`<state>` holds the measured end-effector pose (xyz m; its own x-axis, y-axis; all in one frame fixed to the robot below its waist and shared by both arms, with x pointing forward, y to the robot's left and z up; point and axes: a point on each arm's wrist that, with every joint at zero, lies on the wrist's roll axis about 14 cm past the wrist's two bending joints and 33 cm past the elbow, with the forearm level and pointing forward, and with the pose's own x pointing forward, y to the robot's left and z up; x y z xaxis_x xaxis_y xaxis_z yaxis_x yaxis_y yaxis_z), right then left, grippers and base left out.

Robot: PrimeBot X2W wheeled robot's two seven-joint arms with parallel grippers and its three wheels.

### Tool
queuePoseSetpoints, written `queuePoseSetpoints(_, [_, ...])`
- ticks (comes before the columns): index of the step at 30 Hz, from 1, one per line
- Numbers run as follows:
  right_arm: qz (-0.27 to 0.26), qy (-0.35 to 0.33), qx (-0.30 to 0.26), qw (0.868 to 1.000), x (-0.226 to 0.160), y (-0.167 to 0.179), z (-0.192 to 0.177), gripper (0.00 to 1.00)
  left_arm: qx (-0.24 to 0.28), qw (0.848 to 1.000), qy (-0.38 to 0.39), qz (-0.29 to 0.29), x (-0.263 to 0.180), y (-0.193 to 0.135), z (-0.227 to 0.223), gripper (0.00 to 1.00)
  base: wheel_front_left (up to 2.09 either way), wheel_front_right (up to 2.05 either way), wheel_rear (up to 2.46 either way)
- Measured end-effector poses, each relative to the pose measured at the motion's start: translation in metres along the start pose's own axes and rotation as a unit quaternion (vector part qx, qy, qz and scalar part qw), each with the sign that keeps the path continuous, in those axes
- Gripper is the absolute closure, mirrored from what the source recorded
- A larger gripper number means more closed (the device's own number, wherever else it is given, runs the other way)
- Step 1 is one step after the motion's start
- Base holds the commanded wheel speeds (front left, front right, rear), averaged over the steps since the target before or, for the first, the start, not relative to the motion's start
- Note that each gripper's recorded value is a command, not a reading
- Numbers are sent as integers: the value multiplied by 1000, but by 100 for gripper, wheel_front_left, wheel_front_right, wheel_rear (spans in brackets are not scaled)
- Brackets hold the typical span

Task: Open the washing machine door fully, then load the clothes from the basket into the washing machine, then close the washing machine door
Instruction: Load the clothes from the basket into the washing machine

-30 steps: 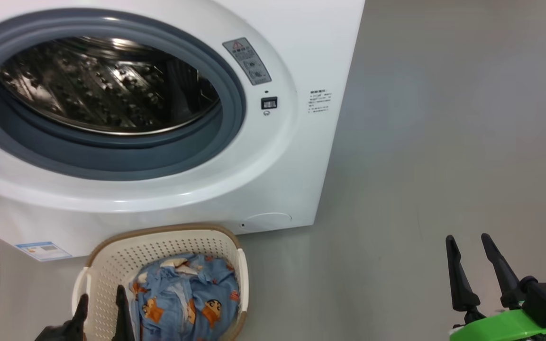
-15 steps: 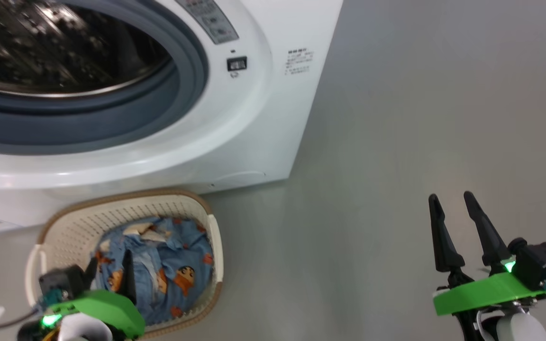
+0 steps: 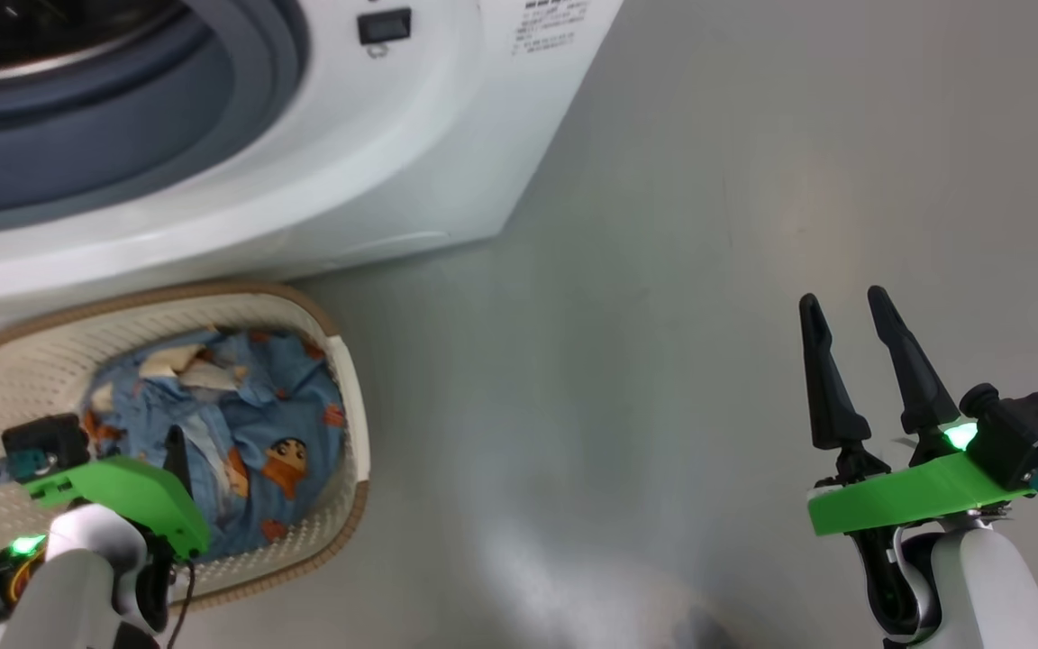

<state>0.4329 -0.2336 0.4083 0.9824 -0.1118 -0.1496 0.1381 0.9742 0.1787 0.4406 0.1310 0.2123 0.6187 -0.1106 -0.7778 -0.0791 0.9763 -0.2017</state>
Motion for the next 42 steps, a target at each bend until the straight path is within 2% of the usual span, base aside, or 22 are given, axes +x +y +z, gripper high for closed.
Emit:
queuePoseSetpoints(18, [-11, 35, -19, 999, 18, -11, -34, 0, -20, 993, 114, 28, 42, 15, -51, 0, 0, 0, 0])
queuePoseSetpoints(42, [-17, 50, -53, 997, 30, -26, -50, 0, -59, 989, 137, 21, 65, 9, -68, 0, 0, 0, 0])
